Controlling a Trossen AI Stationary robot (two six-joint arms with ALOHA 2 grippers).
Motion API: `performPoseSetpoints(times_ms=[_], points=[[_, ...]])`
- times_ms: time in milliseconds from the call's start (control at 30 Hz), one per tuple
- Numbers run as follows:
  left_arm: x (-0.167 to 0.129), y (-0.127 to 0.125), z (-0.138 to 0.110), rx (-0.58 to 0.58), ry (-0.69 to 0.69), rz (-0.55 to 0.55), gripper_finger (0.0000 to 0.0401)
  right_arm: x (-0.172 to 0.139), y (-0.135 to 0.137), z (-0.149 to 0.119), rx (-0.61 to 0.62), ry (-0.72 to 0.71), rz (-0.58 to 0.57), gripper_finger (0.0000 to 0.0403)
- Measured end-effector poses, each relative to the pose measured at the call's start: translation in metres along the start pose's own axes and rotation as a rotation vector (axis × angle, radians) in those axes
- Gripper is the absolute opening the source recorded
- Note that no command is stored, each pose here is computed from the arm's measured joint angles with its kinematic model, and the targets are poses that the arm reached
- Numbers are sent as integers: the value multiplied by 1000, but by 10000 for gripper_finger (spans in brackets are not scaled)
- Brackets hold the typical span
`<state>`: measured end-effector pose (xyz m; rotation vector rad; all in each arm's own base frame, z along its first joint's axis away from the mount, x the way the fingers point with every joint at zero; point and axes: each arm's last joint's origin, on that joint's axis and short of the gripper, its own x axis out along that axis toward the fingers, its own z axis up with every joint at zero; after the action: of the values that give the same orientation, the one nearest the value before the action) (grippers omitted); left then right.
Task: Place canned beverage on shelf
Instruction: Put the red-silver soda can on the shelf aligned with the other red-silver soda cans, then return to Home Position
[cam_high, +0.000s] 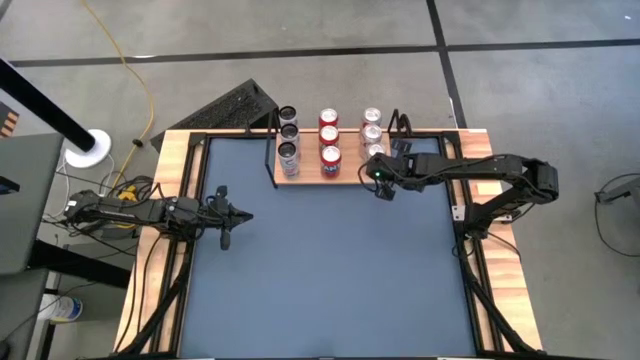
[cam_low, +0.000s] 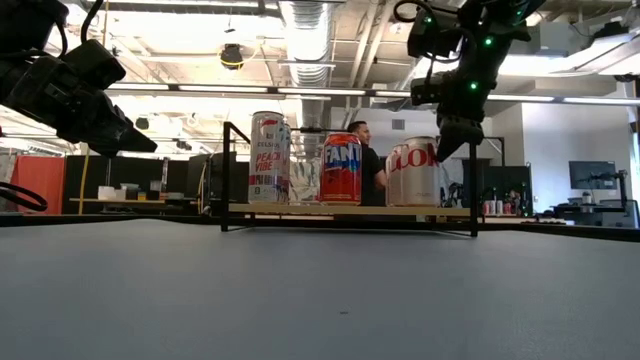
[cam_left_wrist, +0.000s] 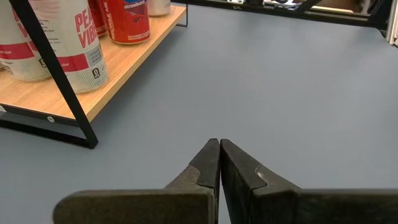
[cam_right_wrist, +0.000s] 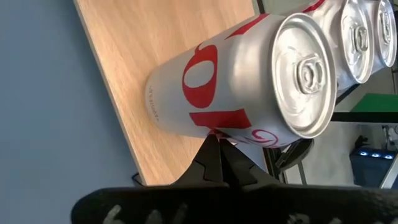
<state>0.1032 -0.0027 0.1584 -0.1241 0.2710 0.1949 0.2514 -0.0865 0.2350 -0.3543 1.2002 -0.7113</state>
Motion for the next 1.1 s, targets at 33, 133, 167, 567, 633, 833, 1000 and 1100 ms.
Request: performPoseSetpoints(times_ms=[33, 133, 167, 567, 633, 833, 1000, 1100], points=[[0, 0, 0, 0, 0, 0, 0, 0, 0, 0, 1, -2, 1, 0], [0, 0, 0, 0, 0, 0, 0, -1, 1, 1, -4, -10, 6, 0], [0, 0, 0, 0, -1, 0, 0, -1, 1, 1, -8, -13, 10, 0], [0, 0, 0, 0, 0, 0, 0, -22, 6, 9, -35, -107, 111, 0], [0, 0, 0, 0, 0, 0, 0, -37, 5, 13, -35, -169, 137, 0], [0, 0, 0, 0, 0, 0, 0, -87, 5, 11, -49, -380, 328, 0], [0, 0, 0, 0, 0, 0, 0, -122, 11, -11, -13, -529, 423, 0], [0, 0, 0, 0, 0, 0, 0, -133, 23, -28, 13, -653, 484, 0]])
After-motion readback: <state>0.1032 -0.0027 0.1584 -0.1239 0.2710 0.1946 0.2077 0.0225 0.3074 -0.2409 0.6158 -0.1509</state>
